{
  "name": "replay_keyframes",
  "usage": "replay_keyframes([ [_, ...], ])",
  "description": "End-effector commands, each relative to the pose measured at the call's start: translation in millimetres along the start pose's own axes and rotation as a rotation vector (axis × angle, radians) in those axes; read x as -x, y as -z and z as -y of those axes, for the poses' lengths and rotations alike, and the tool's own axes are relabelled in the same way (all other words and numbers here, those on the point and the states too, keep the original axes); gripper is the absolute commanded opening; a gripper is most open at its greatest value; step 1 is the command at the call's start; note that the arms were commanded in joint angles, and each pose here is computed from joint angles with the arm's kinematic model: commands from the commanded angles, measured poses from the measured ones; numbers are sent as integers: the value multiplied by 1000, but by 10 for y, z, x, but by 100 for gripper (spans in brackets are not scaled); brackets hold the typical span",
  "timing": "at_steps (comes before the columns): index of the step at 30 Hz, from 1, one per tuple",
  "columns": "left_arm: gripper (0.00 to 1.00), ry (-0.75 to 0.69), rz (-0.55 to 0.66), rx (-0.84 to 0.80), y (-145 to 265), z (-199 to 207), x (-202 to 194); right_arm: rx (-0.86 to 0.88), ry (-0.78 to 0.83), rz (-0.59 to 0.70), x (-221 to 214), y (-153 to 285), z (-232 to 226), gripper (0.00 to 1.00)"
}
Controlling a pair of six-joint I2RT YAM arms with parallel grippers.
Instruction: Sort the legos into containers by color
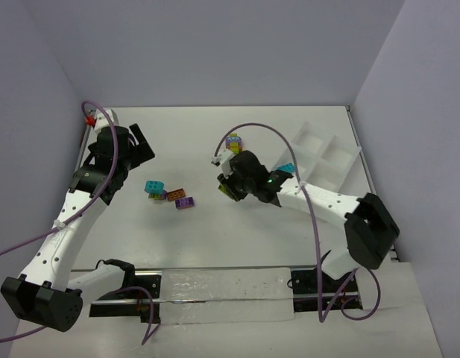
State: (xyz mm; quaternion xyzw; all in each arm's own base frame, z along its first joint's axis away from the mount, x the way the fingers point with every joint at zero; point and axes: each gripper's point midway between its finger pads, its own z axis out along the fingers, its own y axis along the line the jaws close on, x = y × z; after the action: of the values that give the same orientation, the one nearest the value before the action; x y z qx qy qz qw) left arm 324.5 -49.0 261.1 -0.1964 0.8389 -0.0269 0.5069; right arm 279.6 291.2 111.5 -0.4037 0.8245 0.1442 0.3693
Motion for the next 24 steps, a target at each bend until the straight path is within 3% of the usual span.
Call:
replay_keyframes([
  [1,99,25,38,-54,-20,142,114,-137,-187,190,347,452,483,2],
  [13,99,-55,-49,-117,-59,265,-36,-500,-482,248,72,1320,1426,0],
  [18,99,-112,-108,-43,-185,205,-95,-736,-847,378,-237,1772,1851,0],
  [24,99,-125,-165,-54,-161,206,-210,-982,-1067,407,-804,2117,2032,0],
])
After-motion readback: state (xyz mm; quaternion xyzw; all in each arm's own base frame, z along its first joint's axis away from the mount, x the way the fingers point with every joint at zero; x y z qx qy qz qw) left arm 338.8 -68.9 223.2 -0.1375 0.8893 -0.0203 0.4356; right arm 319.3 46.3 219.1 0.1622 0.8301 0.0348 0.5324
